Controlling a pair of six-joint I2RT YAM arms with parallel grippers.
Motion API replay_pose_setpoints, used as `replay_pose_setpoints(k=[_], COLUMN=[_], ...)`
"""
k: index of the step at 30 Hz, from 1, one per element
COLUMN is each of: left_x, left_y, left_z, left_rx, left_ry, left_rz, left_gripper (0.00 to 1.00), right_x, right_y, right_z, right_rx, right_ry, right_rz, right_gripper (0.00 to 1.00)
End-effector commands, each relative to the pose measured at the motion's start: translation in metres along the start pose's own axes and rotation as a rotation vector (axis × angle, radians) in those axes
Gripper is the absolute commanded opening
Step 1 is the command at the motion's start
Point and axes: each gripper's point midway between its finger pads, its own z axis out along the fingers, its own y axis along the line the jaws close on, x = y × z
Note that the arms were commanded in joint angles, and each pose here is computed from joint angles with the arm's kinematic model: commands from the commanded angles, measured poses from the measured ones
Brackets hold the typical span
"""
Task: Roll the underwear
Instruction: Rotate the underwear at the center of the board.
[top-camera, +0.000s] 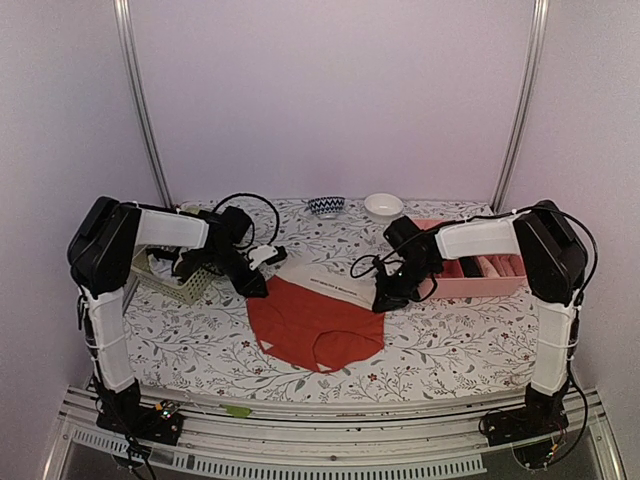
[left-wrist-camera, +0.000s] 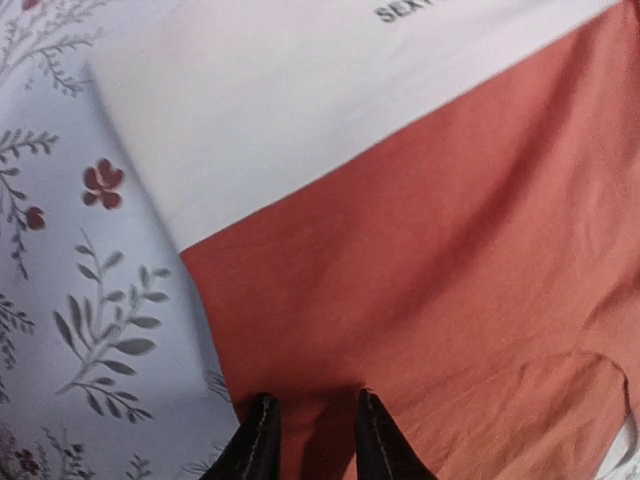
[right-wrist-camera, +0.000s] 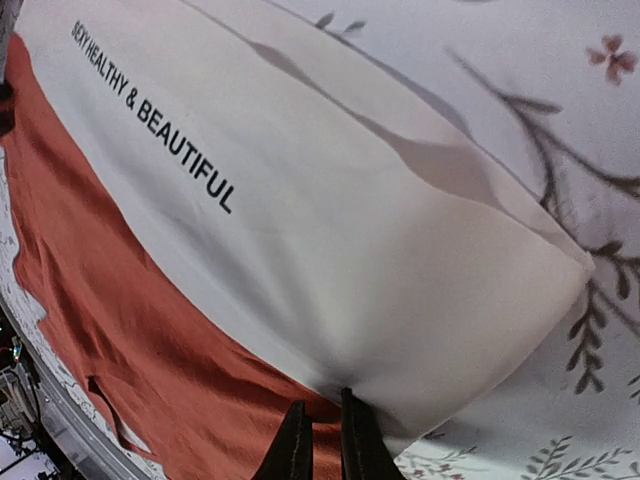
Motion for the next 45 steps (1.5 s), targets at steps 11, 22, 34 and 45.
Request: replay_pose_setpoints(k=[11,22,34,45], left_x=[-0.046,-0.011,-0.014,-0.016], left_y=[0.049,-0.035,-0.045,-0.043], left_z=[-0.041,-0.083,-0.095,-0.090], left_rx=[-0.135,0.030,0.064,0.084], left_ry=[-0.065,-0.117,-0.148,-0.151], left_rz=[0.097,0.070,0.052,0.073], left_gripper=[0.46,0.50,0.51,0.50], right_x=[0.021,-0.043,-0.010,0.102], right_y=[0.057,0.082,0.038,0.035], right_z=[-0.052,-0.014,0.034,0.034], right_rx=[-0.106,-0.143,-0.044,-0.036], right_ry=[-0.059,-0.057,0.073,0.265], right_rz=[0.007,-0.162,-0.175,-0.163], right_gripper=[0.16,0.16,0.10,0.06])
